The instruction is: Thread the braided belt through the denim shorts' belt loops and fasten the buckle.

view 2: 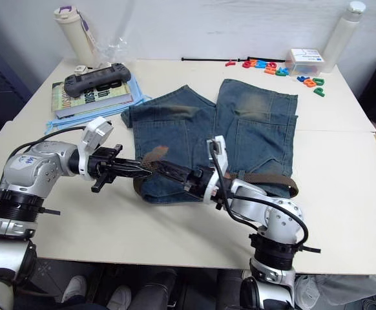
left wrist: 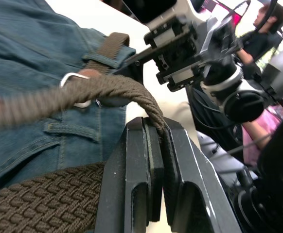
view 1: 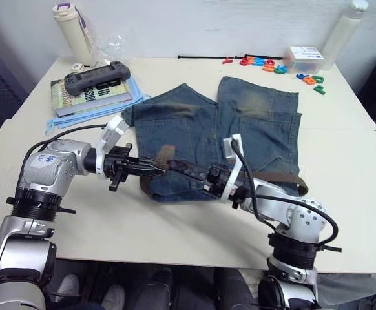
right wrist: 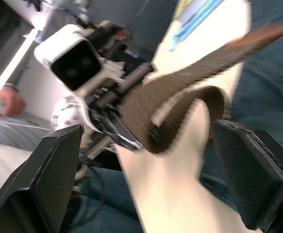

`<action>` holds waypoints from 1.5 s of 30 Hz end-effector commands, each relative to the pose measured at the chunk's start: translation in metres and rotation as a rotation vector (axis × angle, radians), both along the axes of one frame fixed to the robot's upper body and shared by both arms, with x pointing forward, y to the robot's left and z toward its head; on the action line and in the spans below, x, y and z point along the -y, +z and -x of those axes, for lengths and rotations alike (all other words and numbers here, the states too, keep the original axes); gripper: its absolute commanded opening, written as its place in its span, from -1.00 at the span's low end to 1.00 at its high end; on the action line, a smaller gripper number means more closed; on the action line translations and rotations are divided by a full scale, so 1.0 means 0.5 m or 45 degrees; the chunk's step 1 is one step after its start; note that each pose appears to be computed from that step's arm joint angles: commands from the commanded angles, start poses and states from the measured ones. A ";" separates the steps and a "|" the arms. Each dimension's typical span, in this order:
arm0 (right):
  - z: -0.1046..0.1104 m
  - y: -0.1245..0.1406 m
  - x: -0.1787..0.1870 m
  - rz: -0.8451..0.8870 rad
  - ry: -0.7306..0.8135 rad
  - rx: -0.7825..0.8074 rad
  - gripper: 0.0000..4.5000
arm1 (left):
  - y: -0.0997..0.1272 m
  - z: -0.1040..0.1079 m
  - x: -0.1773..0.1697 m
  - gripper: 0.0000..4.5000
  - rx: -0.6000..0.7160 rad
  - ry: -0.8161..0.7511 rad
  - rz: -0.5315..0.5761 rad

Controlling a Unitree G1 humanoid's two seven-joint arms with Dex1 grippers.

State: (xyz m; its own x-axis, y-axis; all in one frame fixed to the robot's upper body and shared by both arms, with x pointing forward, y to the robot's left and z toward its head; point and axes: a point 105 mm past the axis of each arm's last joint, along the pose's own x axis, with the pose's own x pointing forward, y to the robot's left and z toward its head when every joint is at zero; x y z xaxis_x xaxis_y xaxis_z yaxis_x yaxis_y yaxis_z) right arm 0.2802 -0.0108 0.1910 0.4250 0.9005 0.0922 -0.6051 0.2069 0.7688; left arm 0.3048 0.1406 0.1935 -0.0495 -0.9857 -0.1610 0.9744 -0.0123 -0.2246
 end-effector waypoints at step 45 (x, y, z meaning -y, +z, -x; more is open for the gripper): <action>-0.094 0.082 0.102 -0.181 -0.908 -0.242 -1.00 | -0.087 0.167 -0.122 0.52 -0.067 0.506 -0.132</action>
State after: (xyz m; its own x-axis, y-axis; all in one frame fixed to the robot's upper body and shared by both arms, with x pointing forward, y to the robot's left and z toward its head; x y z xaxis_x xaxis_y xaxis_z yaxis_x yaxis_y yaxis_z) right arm 0.3321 -0.0630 0.2164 0.9235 0.3836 -0.0001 -0.1723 0.4150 0.8934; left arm 0.2227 0.2074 0.1411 0.3389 -0.9017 -0.2684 0.8460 0.4169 -0.3324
